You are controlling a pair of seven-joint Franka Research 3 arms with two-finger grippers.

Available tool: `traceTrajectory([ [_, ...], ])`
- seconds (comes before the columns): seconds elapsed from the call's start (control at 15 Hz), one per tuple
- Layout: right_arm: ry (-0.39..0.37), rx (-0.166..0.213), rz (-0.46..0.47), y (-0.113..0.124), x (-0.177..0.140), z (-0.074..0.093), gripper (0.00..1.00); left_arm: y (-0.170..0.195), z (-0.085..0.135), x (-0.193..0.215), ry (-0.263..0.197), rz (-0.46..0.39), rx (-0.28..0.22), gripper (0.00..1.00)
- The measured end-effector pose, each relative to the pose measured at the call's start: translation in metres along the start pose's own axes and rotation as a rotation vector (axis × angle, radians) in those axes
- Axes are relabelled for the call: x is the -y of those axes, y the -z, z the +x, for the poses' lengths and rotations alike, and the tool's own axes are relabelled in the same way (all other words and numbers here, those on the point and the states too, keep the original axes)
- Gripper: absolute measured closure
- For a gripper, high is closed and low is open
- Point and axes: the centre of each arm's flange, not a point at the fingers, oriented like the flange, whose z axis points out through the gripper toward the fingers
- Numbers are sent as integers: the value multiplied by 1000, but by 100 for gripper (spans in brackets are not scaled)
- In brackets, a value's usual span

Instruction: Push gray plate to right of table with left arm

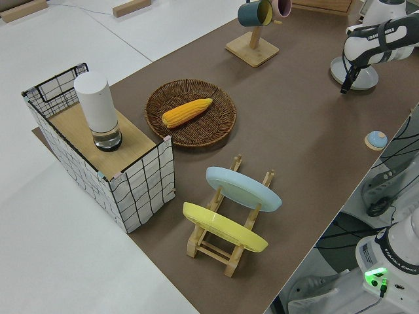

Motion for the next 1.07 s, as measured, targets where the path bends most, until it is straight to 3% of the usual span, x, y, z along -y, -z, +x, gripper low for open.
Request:
traceTrajectory([
  [0.2, 0, 0, 0, 0, 0, 0, 0, 25, 8, 9, -36, 24, -4, 0],
  [0.6, 0, 0, 0, 0, 0, 0, 0, 91, 40, 48, -43, 57, -28, 0],
  [1.07, 0, 0, 0, 0, 0, 0, 0, 138, 73, 117, -70, 128, 21, 0],
])
